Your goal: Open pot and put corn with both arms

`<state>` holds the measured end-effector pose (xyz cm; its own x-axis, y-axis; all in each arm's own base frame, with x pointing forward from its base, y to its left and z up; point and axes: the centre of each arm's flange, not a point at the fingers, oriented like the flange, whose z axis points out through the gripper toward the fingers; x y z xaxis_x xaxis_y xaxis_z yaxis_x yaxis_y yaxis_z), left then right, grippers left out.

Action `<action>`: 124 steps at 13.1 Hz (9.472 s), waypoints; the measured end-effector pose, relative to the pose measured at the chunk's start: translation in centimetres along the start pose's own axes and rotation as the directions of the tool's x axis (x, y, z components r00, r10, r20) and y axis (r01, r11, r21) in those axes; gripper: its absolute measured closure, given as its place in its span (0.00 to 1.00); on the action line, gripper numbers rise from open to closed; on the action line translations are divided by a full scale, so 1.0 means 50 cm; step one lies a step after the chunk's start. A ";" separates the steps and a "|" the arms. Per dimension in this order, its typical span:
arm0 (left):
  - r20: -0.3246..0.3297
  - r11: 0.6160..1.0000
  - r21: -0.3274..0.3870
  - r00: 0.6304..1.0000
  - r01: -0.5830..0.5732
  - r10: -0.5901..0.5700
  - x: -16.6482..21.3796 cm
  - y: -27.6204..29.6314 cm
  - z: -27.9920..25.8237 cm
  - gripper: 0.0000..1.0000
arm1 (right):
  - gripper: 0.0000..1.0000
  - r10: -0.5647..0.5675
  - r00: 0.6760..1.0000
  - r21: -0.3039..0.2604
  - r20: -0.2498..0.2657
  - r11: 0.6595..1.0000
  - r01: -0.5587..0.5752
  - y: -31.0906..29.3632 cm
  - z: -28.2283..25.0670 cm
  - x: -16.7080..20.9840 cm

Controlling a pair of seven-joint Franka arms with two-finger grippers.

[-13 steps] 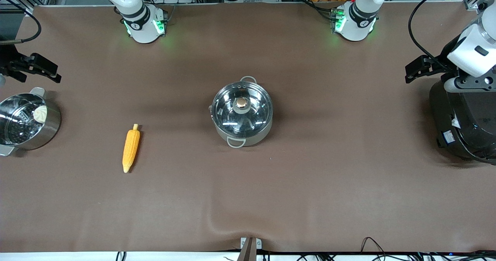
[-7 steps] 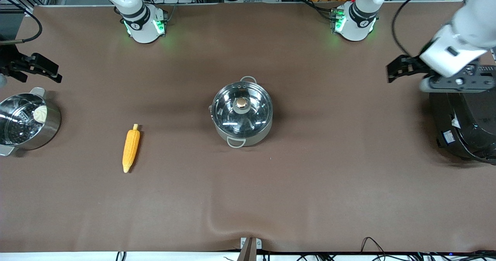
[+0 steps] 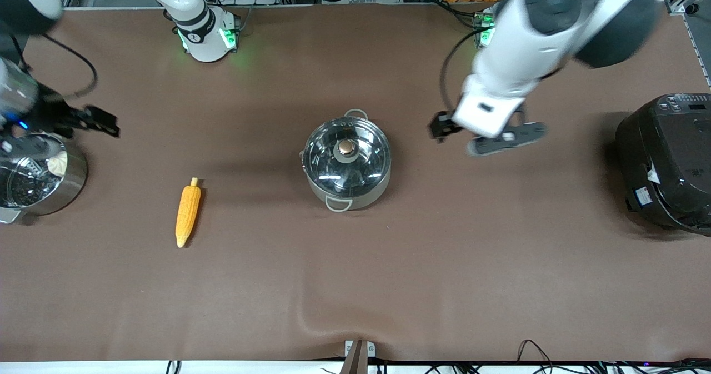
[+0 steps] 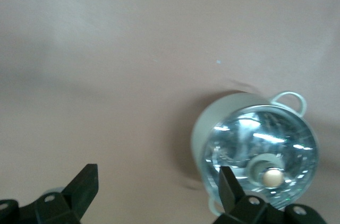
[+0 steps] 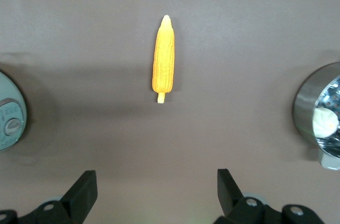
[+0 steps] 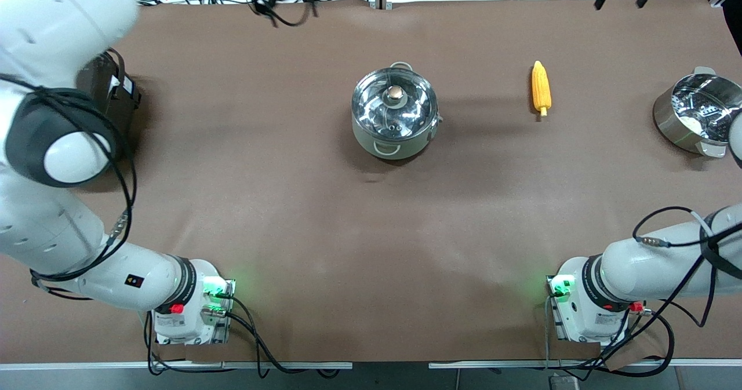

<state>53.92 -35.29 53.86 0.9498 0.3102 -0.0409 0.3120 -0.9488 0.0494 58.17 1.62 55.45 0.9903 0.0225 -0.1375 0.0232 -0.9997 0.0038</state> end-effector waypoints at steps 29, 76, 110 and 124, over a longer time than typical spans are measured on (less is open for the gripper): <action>-0.018 0.993 0.017 0.993 0.120 -0.120 -0.218 0.327 0.400 0.20 | 0.00 0.029 0.990 0.049 0.136 0.998 -0.036 0.011 0.527 0.262; 0.004 0.994 0.082 0.997 0.076 -0.077 0.174 -0.400 0.512 0.50 | 0.62 -0.781 0.623 -0.236 0.055 0.596 0.768 -0.929 0.382 -0.043; -0.113 0.986 0.046 0.980 -0.160 0.164 0.226 -0.477 -0.117 0.00 | 0.00 -0.192 0.980 -0.091 0.058 0.976 0.197 -0.210 0.089 0.046; -0.049 0.945 0.071 0.945 -0.318 0.322 0.210 -0.495 -0.175 0.00 | 0.00 0.137 0.987 0.043 -0.083 0.990 -0.134 0.049 -0.103 -0.087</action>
<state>56.39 -8.04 60.96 0.9996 -0.0092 0.0263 -0.0090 -0.9999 -0.0111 54.65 -0.87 61.16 0.9920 -0.1145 -0.0525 -0.1157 -0.9931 -0.0201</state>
